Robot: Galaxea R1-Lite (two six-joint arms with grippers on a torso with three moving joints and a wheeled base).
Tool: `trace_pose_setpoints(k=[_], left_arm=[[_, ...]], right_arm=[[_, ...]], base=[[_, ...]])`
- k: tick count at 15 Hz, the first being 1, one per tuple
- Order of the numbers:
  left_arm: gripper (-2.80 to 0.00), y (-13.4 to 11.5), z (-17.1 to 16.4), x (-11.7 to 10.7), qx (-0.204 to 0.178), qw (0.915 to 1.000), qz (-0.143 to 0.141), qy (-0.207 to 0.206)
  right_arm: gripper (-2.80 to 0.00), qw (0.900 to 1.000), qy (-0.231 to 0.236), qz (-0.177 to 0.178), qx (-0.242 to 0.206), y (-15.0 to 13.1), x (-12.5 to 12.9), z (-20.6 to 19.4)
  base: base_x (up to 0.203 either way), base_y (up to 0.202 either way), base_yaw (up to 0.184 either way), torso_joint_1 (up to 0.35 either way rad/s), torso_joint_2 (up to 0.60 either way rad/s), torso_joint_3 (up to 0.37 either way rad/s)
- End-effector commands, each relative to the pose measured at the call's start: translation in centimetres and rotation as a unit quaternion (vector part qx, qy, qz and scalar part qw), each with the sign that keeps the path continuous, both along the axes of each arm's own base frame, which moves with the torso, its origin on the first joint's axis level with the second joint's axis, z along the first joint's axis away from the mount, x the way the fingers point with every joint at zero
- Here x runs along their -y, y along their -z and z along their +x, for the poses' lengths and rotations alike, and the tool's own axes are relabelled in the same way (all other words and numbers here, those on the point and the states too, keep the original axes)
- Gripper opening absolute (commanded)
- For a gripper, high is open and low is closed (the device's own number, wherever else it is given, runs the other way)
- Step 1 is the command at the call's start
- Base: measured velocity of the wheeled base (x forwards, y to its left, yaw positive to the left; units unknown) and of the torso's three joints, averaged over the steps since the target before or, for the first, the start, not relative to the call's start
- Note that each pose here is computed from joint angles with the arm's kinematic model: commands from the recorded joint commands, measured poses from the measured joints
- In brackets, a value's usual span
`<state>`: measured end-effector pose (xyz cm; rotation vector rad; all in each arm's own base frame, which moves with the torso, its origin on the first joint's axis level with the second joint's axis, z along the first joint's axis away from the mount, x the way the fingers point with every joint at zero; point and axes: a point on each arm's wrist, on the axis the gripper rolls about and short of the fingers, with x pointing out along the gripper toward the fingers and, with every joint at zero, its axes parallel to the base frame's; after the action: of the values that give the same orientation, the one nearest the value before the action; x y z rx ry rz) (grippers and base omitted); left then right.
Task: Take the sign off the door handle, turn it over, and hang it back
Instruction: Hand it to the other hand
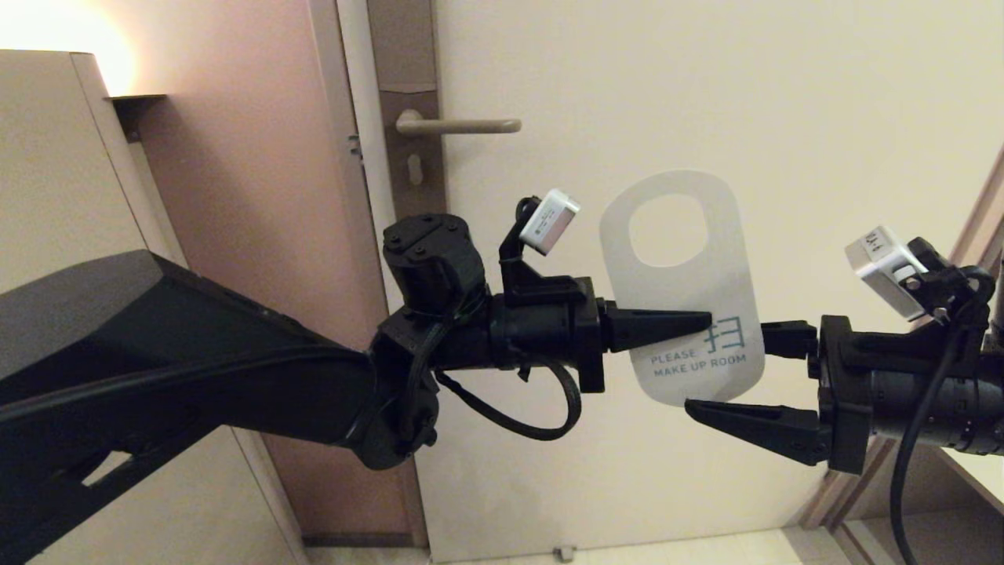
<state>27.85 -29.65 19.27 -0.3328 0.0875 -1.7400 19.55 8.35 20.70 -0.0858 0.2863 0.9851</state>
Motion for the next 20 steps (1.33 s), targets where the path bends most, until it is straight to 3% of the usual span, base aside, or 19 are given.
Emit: trace_pose_setpoints(k=[1, 4, 20], left_arm=[[-2.80, 0.3, 0.0, 0.3, -0.006, 0.9999, -0.008, 0.008], [-2.80, 0.2, -0.4, 0.4, -0.010, 0.9997, -0.017, 0.017], [-2.80, 1.2, -0.7, 0.6, -0.021, 0.9995, -0.005, 0.021]], right_arm=[[0.00, 1.000, -0.014, 0.005, 0.005, -0.2, -0.1, -0.2], [0.00, 1.000, -0.022, 0.008, 0.009, -0.4, -0.2, -0.5], [0.00, 1.000, -0.025, 0.009, 0.006, -0.2, -0.1, -0.7]], base=[[0.000, 0.000, 0.000, 0.000, 0.00, 0.000], [0.000, 0.000, 0.000, 0.000, 0.00, 0.000], [0.000, 0.000, 0.000, 0.000, 0.00, 0.000]])
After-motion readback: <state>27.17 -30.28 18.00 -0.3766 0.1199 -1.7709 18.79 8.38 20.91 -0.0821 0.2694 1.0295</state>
